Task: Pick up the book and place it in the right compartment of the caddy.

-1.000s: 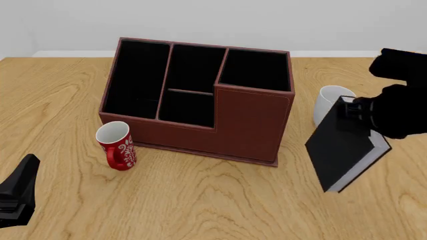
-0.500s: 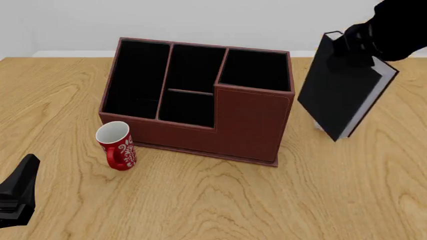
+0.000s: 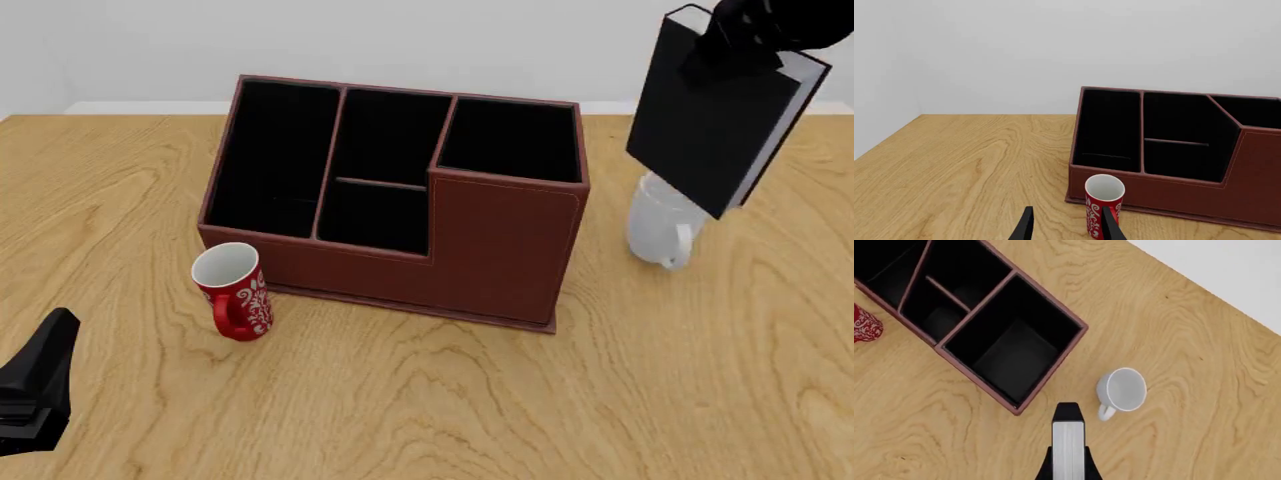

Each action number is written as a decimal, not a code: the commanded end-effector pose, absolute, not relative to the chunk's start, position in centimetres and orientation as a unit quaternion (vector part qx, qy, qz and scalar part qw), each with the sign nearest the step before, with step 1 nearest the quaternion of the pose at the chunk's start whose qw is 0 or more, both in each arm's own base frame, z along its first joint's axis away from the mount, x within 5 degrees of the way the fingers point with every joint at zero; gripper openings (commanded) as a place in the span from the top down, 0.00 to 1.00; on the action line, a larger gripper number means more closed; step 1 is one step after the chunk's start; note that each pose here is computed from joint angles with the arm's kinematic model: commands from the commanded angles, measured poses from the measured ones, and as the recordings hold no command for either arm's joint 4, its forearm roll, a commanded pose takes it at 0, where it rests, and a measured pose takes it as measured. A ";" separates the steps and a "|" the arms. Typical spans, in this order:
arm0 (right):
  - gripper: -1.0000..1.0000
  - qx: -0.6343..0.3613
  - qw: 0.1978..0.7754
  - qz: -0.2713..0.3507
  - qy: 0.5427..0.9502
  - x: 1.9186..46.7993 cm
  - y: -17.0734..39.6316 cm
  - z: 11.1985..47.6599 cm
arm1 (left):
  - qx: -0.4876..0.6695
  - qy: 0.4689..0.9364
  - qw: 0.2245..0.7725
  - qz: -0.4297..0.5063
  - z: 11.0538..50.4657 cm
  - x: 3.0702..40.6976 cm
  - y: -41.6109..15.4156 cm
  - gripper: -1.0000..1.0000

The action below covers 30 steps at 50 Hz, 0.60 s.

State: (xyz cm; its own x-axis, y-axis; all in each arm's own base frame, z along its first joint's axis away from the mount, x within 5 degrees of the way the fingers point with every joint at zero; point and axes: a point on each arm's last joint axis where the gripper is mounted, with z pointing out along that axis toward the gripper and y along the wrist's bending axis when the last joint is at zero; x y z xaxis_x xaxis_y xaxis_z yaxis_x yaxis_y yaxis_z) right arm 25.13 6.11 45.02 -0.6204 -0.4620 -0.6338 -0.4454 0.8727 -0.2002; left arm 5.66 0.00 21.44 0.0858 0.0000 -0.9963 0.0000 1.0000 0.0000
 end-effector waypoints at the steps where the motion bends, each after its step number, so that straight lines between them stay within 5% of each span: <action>1: 1.00 -0.279 0.378 -0.037 0.882 26.1 5.5 46.7 | 0.000 0.676 0.737 0.000 21.4 5.7 0.0 0.00; 30: 1.00 -0.331 0.420 -0.032 0.845 28.1 8.6 49.2 | 0.000 0.676 0.737 0.000 21.4 5.7 0.0 0.00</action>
